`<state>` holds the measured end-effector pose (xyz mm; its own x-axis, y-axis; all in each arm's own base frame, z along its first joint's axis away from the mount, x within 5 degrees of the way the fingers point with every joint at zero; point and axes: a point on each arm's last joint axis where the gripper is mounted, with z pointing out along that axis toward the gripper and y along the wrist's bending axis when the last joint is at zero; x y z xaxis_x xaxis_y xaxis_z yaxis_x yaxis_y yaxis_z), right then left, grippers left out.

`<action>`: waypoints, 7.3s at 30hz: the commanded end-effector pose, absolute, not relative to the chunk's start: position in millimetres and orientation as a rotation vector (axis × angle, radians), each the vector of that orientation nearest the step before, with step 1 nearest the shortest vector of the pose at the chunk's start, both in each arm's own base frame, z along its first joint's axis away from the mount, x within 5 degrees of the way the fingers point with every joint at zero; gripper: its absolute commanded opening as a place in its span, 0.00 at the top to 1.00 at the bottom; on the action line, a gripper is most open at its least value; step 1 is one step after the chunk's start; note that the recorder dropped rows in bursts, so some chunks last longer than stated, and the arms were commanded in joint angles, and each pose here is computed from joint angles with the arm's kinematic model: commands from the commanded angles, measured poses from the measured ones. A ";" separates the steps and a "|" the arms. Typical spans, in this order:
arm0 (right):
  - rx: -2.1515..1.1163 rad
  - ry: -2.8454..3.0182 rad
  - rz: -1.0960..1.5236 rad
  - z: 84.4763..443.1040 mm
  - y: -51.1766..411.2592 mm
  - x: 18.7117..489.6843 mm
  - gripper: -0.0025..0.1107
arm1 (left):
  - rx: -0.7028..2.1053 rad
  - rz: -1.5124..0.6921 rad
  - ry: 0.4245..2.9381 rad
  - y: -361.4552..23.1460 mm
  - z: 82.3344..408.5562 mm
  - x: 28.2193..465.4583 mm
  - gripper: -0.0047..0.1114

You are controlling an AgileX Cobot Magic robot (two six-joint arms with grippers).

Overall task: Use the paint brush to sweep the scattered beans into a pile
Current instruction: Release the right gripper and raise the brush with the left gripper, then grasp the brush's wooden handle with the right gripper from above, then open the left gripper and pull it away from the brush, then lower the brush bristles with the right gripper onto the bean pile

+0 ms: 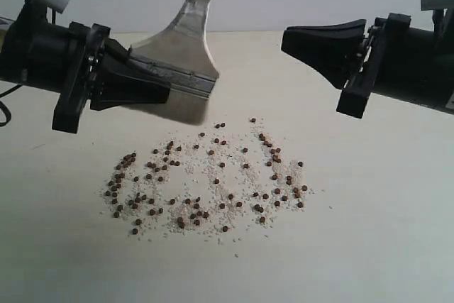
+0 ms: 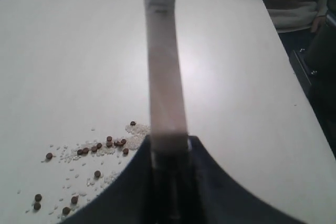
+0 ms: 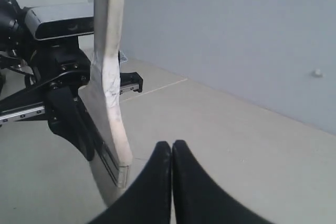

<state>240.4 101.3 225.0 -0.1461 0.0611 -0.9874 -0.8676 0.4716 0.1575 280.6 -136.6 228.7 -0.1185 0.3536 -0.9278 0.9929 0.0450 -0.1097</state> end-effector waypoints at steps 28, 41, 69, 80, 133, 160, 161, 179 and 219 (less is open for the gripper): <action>-0.694 1.492 1.126 216.2 140.9 287.6 0.51 | 1.264 -1.214 1.638 -141.9 151.5 284.1 0.96; -0.805 1.512 1.209 216.5 155.4 300.0 0.51 | 1.292 -1.198 1.615 -141.8 151.0 283.5 0.96; -0.726 1.451 1.261 222.3 186.0 292.4 0.51 | 1.305 -1.191 1.605 -141.7 150.8 283.2 0.96; -0.805 1.445 1.248 219.6 187.3 288.6 0.98 | 1.294 -1.189 1.603 -141.9 151.3 284.0 0.96; -0.094 1.547 0.951 252.5 134.6 205.5 0.98 | 0.448 -0.731 1.868 -62.7 250.2 165.2 0.96; -0.042 1.603 1.027 204.2 204.6 207.6 0.98 | -0.236 -0.182 1.447 5.3 221.8 54.6 0.96; -0.008 1.598 0.997 201.3 209.7 207.8 0.98 | -0.236 -0.182 1.447 5.3 221.8 54.6 0.96; 0.051 1.560 0.791 171.0 344.7 177.9 0.98 | -0.218 -0.195 1.448 3.4 222.0 54.6 0.96; -0.122 1.665 0.131 164.0 324.7 243.3 0.98 | -0.218 -0.195 1.448 3.4 222.0 54.6 0.96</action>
